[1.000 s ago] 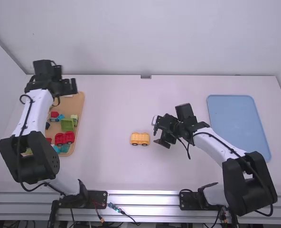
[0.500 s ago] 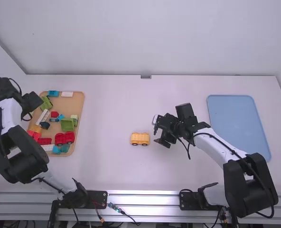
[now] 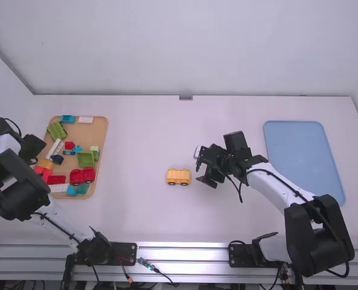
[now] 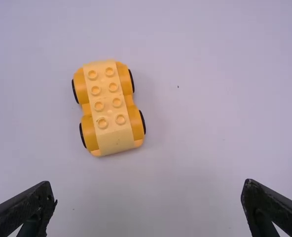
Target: Assemble lego blocks to make yellow taxi
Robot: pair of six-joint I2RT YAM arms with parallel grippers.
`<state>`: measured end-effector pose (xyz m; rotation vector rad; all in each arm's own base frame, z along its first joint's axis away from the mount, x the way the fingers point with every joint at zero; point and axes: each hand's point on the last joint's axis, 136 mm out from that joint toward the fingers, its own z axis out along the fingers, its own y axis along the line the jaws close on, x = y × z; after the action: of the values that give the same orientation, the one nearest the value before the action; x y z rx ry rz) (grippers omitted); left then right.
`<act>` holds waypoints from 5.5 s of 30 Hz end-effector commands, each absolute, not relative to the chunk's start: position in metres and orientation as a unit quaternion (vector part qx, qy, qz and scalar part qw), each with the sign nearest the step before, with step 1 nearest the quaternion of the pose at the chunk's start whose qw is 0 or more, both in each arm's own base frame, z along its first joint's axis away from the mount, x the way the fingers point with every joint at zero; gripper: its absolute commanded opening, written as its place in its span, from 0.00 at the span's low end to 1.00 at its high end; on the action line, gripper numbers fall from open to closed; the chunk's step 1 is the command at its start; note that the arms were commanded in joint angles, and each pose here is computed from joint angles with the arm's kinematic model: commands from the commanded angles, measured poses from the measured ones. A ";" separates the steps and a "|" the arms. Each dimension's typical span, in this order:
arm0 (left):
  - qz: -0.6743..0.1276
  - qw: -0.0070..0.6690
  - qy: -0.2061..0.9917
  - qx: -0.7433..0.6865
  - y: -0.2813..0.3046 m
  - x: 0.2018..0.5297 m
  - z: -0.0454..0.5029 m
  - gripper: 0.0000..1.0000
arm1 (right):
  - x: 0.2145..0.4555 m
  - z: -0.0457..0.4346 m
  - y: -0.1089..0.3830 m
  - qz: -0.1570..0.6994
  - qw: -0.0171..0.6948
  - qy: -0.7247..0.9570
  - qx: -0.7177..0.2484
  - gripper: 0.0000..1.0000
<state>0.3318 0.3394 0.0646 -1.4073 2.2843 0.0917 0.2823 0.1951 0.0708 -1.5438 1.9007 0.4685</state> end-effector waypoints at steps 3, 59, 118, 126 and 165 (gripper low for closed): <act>0.027 0.225 0.833 -0.505 0.335 0.342 0.060 0.55 | 0.280 0.074 0.195 0.180 0.321 0.721 -0.587 1.00; 0.069 0.197 0.831 -0.516 0.302 0.330 0.003 0.66 | 0.276 0.072 0.193 0.183 0.312 0.725 -0.587 1.00; 0.066 0.330 0.804 -0.491 0.270 0.345 0.088 0.02 | 0.277 0.073 0.194 0.182 0.315 0.723 -0.587 1.00; 0.024 0.386 0.895 -0.223 0.155 0.388 0.127 0.02 | 0.288 0.080 0.198 0.189 0.333 0.740 -0.553 1.00; -0.184 0.247 0.646 0.698 -0.220 0.283 0.073 0.02 | 0.250 0.050 0.196 0.308 0.448 0.640 -0.544 1.00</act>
<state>0.2836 -0.2126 0.0688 1.8710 1.8257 -0.4801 0.2562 0.1915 0.0582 -1.3654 1.5440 0.6960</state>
